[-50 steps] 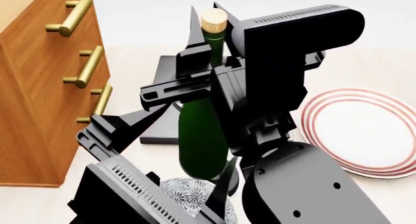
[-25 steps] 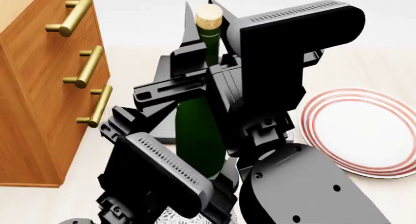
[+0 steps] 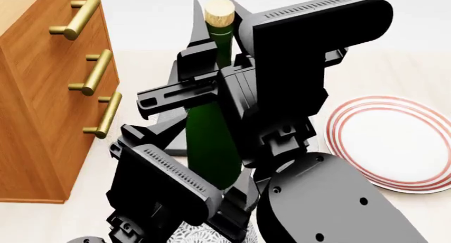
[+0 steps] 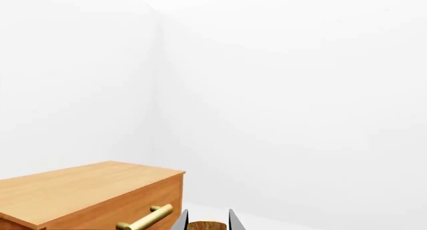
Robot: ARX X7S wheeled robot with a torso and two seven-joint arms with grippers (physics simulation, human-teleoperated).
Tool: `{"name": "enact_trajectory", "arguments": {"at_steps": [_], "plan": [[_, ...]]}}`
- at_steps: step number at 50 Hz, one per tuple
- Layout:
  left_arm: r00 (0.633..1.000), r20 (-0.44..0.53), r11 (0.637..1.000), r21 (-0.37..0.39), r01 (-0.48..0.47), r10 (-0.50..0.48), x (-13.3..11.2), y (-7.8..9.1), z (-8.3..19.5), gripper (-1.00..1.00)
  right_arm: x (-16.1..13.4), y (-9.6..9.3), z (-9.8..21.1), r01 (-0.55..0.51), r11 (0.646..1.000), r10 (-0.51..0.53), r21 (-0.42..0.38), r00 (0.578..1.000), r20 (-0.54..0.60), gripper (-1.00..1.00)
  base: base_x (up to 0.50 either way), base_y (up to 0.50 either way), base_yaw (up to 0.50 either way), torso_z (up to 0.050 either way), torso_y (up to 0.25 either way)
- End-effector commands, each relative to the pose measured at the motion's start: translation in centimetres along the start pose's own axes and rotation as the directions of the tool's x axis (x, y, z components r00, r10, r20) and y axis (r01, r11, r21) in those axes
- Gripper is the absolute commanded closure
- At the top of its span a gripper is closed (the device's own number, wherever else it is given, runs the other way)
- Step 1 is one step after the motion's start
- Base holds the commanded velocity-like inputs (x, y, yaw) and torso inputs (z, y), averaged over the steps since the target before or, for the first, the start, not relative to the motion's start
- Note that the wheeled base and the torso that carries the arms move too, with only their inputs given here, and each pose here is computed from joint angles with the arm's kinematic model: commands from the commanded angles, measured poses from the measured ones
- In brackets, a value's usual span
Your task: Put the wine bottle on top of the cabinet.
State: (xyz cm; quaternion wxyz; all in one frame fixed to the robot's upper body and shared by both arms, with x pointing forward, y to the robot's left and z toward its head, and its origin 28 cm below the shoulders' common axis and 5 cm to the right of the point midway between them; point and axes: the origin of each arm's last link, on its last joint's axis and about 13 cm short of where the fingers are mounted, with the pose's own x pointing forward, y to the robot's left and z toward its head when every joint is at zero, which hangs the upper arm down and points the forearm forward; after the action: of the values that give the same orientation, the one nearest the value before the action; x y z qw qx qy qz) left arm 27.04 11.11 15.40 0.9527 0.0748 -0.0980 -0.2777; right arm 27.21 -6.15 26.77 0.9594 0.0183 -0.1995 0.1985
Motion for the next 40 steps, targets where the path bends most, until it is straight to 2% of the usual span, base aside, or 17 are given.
{"name": "enact_trajectory", "arguments": {"at_steps": [1,14,15,35,36,39,40], "plan": [[1.0,0.014,1.0,-0.03,0.002,-0.002,-0.1,-0.1,0.2,-1.0,0.0,-0.1,0.3,0.005,1.0,-0.005,-0.022,1.0,0.021,1.0,0.0,0.0,0.0,0.0,0.0],[1.0,0.021,1.0,-0.029,-0.004,0.004,-0.1,0.0,0.3,-1.0,-0.1,-0.1,-0.1,0.006,1.0,-0.006,-0.017,1.0,0.013,1.0,0.0,0.0,0.0,0.0,0.001],[1.0,0.019,1.0,-0.023,-0.007,0.008,-0.1,0.0,0.2,1.0,-0.1,-0.1,-0.2,0.006,1.0,-0.006,-0.016,1.0,0.013,1.0,0.0,0.0,0.0,0.0,0.0],[1.0,0.016,0.999,-0.032,-0.011,0.011,-0.3,-0.1,0.0,1.0,-0.3,-0.4,-0.9,0.03,1.0,-0.03,-0.008,1.0,-0.004,1.0,0.0,0.0,0.0,0.001,0.001],[1.0,0.015,0.999,-0.033,-0.015,0.016,-0.3,0.0,0.1,1.0,-0.4,-0.3,-1.0,0.03,1.0,-0.03,-0.005,1.0,-0.002,-1.0,0.0,0.0,0.0,0.0,0.0],[1.0,0.016,0.999,-0.037,-0.016,0.017,-0.3,0.0,0.2,1.0,-0.4,-0.3,-1.2,0.035,0.999,-0.035,0.003,0.999,-0.003,-1.0,0.0,0.0,0.0,0.0,0.003],[1.0,0.02,0.998,-0.062,-0.014,0.015,-0.3,0.1,0.3,1.0,-0.3,-0.3,-1.2,0.035,0.999,-0.035,0.001,0.999,-0.003,-1.0,0.0,0.0,0.0,0.0,0.0]]}}
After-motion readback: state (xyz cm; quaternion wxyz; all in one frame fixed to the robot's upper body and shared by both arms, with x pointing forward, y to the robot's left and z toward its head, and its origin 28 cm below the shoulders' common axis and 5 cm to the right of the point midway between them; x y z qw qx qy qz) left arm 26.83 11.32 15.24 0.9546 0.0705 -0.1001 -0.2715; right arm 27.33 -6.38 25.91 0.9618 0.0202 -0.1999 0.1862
